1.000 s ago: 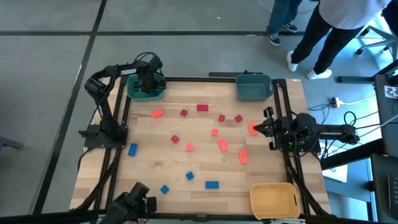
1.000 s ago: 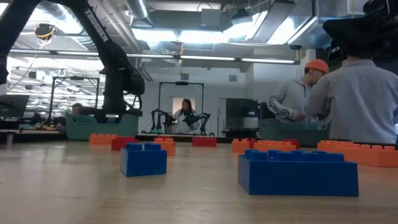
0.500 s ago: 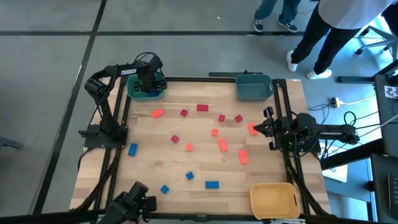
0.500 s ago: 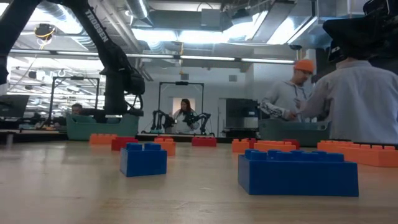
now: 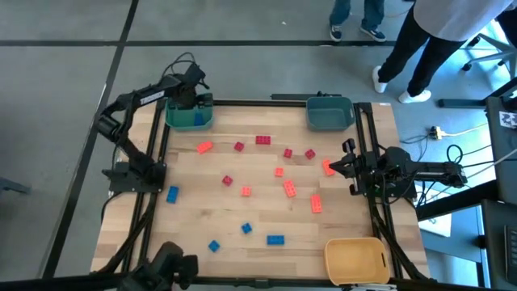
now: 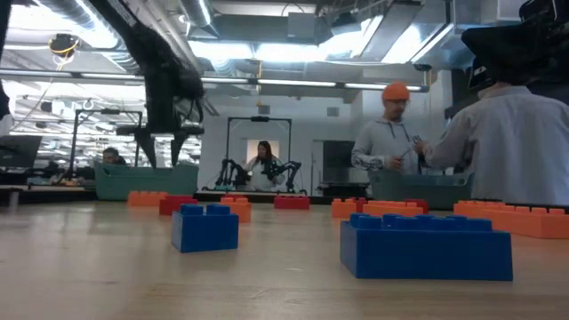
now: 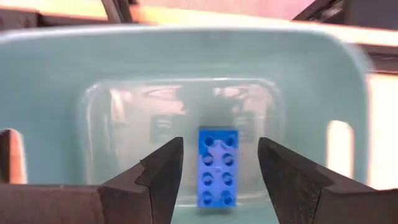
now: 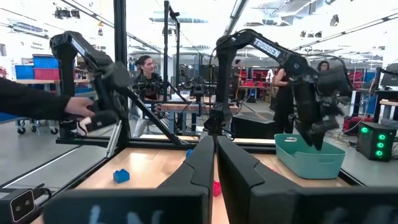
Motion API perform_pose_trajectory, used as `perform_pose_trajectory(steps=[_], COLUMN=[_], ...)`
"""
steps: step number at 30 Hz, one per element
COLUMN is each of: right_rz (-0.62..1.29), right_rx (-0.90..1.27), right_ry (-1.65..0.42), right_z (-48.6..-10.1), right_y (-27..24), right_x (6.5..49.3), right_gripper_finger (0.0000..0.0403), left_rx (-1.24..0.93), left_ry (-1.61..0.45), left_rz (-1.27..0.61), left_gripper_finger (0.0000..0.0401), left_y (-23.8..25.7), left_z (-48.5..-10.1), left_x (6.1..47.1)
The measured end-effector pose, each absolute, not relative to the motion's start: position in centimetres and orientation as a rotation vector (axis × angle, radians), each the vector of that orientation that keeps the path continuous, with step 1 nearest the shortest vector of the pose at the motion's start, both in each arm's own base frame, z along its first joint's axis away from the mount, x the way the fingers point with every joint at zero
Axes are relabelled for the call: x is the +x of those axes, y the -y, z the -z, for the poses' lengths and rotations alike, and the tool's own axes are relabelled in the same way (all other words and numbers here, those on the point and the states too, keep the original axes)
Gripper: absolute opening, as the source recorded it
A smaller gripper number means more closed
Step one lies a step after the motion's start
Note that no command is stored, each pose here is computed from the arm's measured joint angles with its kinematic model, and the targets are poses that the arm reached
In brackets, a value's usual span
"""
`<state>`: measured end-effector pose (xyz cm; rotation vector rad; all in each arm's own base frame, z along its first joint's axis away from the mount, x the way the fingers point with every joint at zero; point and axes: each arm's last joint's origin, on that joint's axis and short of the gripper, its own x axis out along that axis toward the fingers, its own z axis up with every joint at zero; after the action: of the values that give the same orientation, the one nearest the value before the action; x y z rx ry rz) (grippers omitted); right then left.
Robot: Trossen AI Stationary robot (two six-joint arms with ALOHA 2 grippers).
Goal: Sort & place blocks by color
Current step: Put the orange game piece into the blue bin
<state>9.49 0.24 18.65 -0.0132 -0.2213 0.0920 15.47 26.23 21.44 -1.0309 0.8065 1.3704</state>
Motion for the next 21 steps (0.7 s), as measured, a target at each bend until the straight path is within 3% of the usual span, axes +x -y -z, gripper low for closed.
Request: perform_pose_trajectory(steps=[8,21], right_rz=[-0.030,0.041], right_rx=[-0.003,0.140], right_ry=[0.164,-0.282], right_z=[-21.1,-27.6], right_y=[-0.1,0.1], right_x=[8.7,9.0], right_gripper_finger=[0.0023,0.0023], left_rx=[-0.847,-0.603], left_ry=[-0.676,-0.574], left_rz=[-1.215,-0.824], left_gripper_finger=[0.0201,0.0202], left_y=[-21.9,-10.6], left_z=[-27.2,-32.8], left_x=[16.7,20.0])
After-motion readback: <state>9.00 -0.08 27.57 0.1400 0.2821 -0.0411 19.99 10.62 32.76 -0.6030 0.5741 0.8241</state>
